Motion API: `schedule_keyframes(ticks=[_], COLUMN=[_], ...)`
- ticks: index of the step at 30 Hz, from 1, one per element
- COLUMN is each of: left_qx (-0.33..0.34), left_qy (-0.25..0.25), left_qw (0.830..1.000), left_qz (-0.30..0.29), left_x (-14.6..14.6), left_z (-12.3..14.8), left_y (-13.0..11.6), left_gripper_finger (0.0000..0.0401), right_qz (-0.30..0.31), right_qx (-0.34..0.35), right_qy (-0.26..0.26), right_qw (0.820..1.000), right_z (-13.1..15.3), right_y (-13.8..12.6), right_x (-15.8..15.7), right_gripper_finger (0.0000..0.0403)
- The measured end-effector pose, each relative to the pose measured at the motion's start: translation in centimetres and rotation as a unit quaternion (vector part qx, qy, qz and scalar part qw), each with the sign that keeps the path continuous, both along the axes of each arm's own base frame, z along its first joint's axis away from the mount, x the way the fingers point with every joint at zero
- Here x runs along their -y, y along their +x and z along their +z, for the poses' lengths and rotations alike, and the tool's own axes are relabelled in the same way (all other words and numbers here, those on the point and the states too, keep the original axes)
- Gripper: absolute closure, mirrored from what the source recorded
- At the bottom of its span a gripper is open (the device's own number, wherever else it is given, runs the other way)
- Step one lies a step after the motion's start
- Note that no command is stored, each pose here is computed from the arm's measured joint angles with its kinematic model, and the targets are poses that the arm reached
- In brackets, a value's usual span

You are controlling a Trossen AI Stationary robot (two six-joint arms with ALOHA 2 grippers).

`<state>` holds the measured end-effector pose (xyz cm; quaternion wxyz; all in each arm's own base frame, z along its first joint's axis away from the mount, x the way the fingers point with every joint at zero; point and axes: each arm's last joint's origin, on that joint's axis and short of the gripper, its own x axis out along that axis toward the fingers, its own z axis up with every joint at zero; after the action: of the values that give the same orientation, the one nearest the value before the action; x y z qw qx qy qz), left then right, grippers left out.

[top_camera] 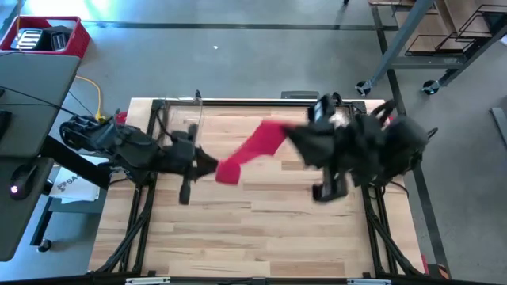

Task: Roll bandage
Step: Roll the red bandage

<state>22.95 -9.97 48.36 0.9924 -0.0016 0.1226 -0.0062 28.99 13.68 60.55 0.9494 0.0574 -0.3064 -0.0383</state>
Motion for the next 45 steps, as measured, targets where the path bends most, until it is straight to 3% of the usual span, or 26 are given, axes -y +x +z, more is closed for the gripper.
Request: schedule_keyframes(ticks=[5, 9, 12, 16, 20, 30, 33, 37, 40, 45], left_qx=[-0.04, -0.059, -0.053, -0.004, 0.062, 0.117, 0.124, 0.124, 0.127, 0.128], left_qy=[-0.034, -0.063, -0.074, -0.09, -0.101, -0.092, -0.099, -0.096, -0.099, -0.103], left_qw=[0.995, 0.984, 0.976, 0.972, 0.965, 0.964, 0.969, 0.975, 0.978, 0.979], left_qz=[-0.084, -0.159, -0.197, -0.218, -0.232, -0.219, -0.192, -0.156, -0.134, -0.121], left_x=[1.5, 3.0, 3.9, 4.7, 5.0, 4.1, 3.6, 3.1, 2.9, 2.9], left_z=[-1.4, -2.3, -2.4, -1.4, -0.1, 1.7, 2.2, 2.3, 2.4, 2.4], left_y=[1.8, 3.1, 3.5, 3.3, 3.2, 1.7, 1.1, 0.8, 0.7, 0.7], left_gripper_finger=[0.0387, 0.0387, 0.0387, 0.0387, 0.0387, 0.0387, 0.0387, 0.0387, 0.0387, 0.0387], right_qz=[-0.083, -0.163, -0.184, -0.164, -0.126, -0.08, -0.049, -0.001, 0.028, 0.046], right_qx=[-0.019, -0.075, -0.133, -0.229, -0.343, -0.515, -0.552, -0.581, -0.582, -0.547], right_qy=[0.026, 0.057, 0.09, 0.134, 0.186, 0.239, 0.261, 0.275, 0.259, 0.211], right_qw=[0.996, 0.982, 0.97, 0.95, 0.912, 0.819, 0.791, 0.766, 0.77, 0.809], right_z=[0.9, 1.1, 0.4, -1.8, -5.1, -13.9, -16.5, -19.2, -20.2, -19.9], right_y=[-1.3, -2.4, -3.0, -3.4, -2.6, 1.9, 2.8, 3.7, 4.1, 4.2], right_x=[2.3, 4.9, 6.9, 9.0, 10.3, 8.3, 7.3, 5.9, 4.6, 2.2], right_gripper_finger=[0.0402, 0.0402, 0.0403, 0.0403, 0.0403, 0.04, 0.0377, 0.0316, 0.0272, 0.0242])
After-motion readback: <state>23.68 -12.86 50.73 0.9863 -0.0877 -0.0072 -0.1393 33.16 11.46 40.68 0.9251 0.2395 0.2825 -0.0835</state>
